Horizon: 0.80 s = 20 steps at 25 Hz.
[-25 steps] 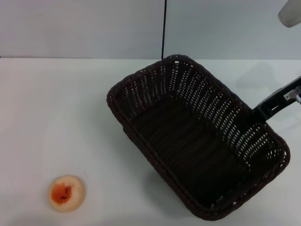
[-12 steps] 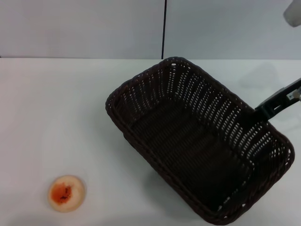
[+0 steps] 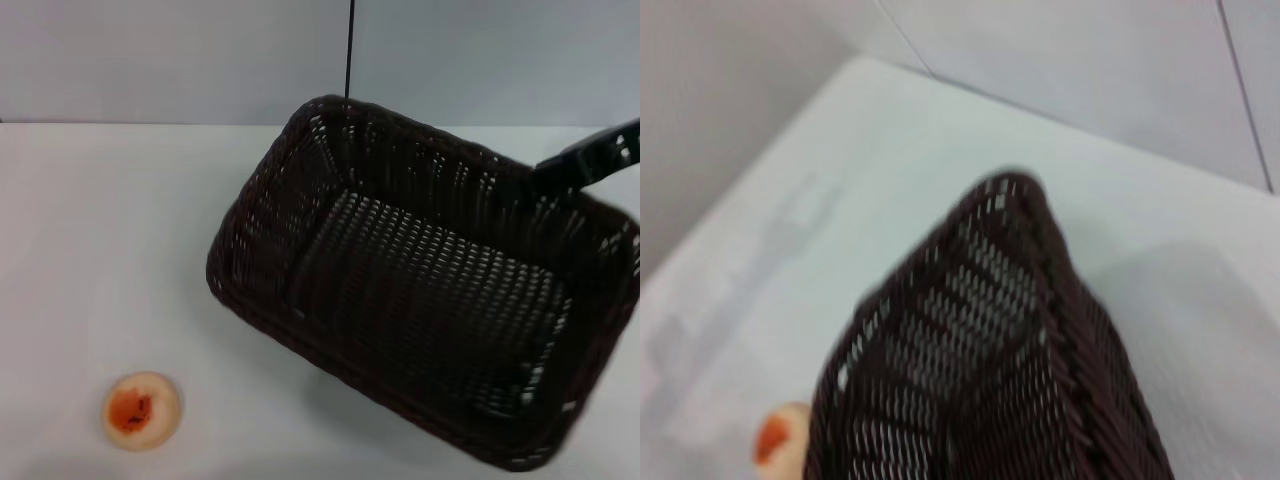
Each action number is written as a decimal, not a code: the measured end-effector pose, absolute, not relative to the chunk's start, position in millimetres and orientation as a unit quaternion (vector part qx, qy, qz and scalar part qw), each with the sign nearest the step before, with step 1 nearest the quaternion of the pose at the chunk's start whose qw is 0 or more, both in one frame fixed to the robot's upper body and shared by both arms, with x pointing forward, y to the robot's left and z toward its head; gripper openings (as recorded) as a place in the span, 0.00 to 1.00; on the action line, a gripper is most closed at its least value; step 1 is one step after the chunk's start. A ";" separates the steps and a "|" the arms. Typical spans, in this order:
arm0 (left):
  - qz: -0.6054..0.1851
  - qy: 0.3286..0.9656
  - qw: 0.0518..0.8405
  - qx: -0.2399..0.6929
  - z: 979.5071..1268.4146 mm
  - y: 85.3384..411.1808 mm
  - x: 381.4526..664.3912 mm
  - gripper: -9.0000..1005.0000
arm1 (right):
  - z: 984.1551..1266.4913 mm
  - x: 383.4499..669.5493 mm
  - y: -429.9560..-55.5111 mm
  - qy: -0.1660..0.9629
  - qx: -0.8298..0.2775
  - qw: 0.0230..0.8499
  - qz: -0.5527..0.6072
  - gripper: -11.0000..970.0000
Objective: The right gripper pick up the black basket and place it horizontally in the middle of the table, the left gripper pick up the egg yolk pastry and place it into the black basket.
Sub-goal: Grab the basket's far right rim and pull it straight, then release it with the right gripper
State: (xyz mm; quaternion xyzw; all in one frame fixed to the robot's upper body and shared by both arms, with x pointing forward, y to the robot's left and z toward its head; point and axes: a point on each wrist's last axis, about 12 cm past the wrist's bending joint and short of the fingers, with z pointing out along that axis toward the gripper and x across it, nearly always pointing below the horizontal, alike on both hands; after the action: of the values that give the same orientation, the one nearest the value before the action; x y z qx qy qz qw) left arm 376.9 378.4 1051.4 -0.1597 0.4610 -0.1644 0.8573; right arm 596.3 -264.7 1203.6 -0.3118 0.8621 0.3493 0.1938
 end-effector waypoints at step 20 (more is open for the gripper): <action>-0.169 0.457 0.859 -0.160 1052.4 377.4 379.5 0.79 | 1240.4 596.6 -275.4 0.747 -0.447 0.296 0.394 0.24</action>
State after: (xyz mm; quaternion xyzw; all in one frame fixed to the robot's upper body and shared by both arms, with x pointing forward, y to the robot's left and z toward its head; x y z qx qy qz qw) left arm 379.5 377.4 1052.4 -0.1601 0.4570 -0.1687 0.8585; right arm 596.6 -275.4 1240.4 -0.4466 0.7467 0.3942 0.2961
